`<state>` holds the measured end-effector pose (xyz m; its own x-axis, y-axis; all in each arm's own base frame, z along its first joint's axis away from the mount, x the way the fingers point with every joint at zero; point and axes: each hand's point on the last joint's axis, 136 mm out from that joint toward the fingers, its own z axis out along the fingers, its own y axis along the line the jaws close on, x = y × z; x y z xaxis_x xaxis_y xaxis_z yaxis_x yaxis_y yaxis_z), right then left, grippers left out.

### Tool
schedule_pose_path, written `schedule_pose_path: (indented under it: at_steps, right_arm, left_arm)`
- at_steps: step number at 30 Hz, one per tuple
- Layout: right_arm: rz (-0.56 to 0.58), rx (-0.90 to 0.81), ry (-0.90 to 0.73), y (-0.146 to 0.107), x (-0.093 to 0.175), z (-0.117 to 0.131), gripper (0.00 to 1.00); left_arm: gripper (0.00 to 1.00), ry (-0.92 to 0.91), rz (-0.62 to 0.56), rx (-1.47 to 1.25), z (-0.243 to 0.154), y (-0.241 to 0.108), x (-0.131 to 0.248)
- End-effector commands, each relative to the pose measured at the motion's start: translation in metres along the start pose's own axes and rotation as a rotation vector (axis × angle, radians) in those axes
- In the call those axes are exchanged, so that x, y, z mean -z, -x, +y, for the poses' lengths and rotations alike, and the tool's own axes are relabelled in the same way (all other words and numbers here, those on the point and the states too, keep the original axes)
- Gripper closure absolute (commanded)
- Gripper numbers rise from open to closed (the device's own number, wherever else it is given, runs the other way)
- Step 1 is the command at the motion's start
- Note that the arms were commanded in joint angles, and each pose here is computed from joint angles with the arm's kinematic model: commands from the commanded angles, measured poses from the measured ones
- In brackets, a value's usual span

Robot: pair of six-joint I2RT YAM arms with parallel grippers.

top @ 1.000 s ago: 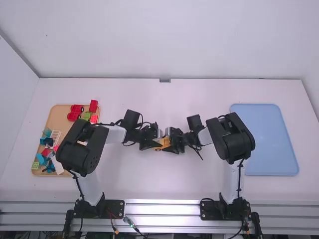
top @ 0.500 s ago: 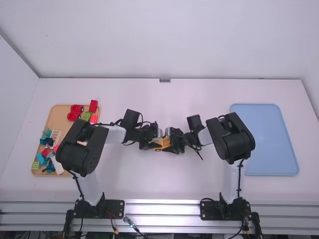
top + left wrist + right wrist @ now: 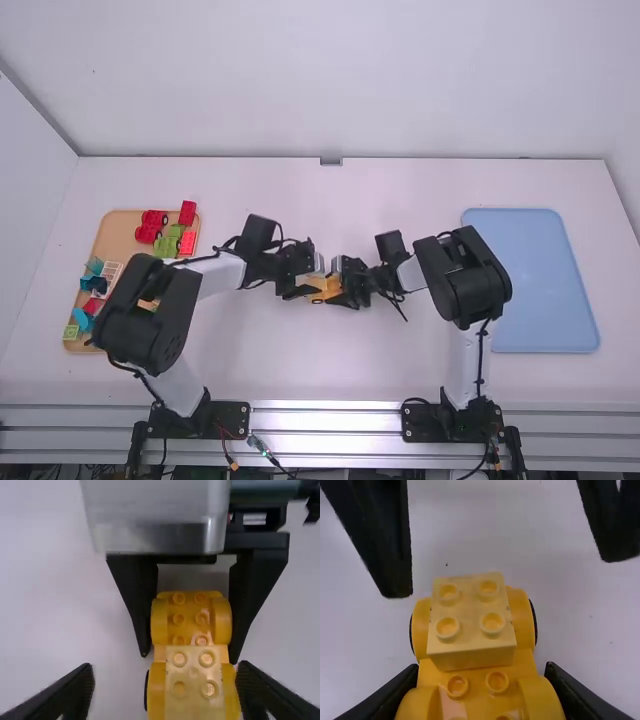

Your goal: Assemble lego blocks to make yellow taxi

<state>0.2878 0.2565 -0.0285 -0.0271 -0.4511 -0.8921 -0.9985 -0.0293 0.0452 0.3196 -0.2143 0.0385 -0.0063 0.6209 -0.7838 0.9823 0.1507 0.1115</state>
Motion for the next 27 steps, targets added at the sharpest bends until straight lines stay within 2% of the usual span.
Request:
schedule_pose_path:
  at_steps: [1,2,3,15,27]
  right_arm:
    - [0.029,-0.048,0.009,-0.014,-0.002,0.008,0.44]
    - [0.029,-0.048,0.011,-0.014,-0.002,0.008,0.44]
    - [0.028,-0.048,0.010,-0.014,-0.002,0.008,0.44]
    - [0.029,-0.049,0.009,-0.014,-0.002,0.008,0.44]
    - [0.029,-0.049,0.009,-0.014,-0.002,0.008,0.44]
  left_arm:
    - [0.60,-0.028,-0.056,0.007,-0.005,0.011,0.005]
    - [0.85,-0.039,-0.065,0.010,-0.008,0.011,0.005]
    - [0.98,-0.049,-0.072,0.030,-0.009,0.011,0.004]
    - [0.98,-0.110,-0.063,0.106,-0.020,-0.006,-0.014]
    - [0.98,-0.091,0.067,0.158,-0.042,-0.049,-0.018]
